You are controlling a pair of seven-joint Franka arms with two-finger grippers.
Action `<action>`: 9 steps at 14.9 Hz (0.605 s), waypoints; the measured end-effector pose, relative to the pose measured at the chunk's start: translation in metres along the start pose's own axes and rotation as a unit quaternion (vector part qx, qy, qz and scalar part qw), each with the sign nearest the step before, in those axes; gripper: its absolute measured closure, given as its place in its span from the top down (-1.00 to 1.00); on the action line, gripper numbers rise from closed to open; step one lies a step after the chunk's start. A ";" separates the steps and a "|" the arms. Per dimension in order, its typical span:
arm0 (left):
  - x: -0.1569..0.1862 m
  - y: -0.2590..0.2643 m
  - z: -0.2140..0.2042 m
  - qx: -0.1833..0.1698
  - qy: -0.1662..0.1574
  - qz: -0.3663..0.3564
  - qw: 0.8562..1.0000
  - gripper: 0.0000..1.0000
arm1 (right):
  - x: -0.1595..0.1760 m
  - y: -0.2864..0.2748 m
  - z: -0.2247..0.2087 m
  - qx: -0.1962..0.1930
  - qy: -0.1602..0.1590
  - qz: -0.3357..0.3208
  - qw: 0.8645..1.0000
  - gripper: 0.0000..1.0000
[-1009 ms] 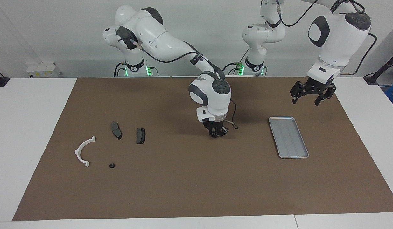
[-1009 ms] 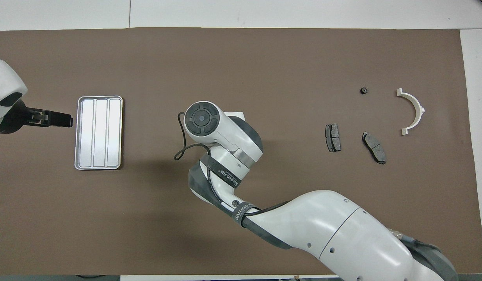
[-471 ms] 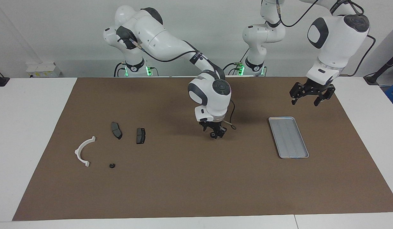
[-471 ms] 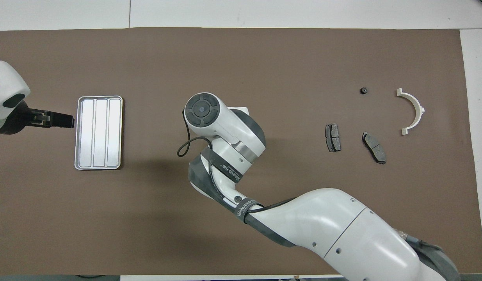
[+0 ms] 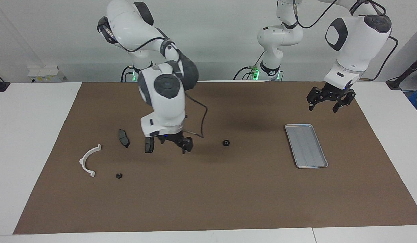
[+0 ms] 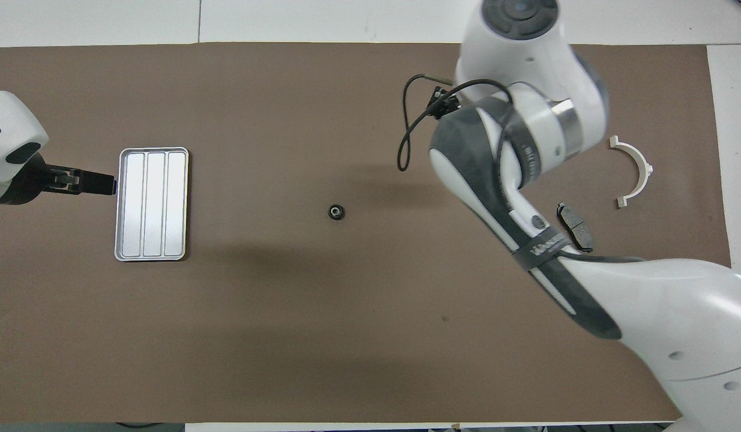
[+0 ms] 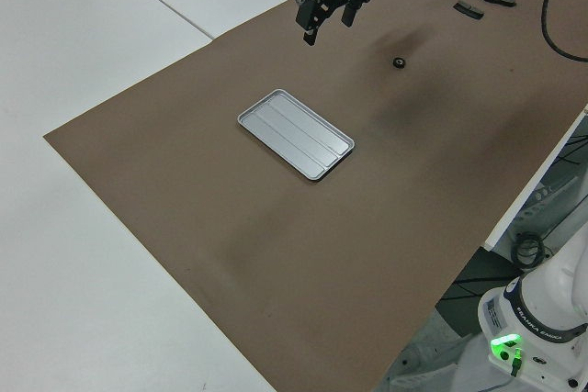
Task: Pick bearing gear from pile to tray
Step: 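Withdraw the right gripper while the left gripper reaches the bearing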
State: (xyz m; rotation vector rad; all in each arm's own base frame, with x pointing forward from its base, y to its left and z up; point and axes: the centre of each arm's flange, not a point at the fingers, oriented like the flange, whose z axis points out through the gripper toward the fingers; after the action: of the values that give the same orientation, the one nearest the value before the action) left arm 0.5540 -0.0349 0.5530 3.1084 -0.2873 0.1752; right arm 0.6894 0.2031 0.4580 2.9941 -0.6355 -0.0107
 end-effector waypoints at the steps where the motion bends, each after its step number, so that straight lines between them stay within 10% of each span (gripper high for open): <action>1: 0.002 0.013 -0.005 -0.008 0.002 0.000 1.000 0.96 | 0.020 0.026 0.005 -0.003 -0.005 -0.013 1.000 1.00; 9: 0.034 0.267 0.031 -0.045 -0.009 -0.024 0.999 0.81 | 0.099 0.179 0.141 0.002 0.009 -0.075 0.997 1.00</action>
State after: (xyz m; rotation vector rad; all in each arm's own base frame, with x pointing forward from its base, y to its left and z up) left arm 0.5413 -0.3044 0.5269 3.0256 -0.2136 0.1306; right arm 0.7037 -0.0110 0.3329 3.0343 -0.4083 0.0074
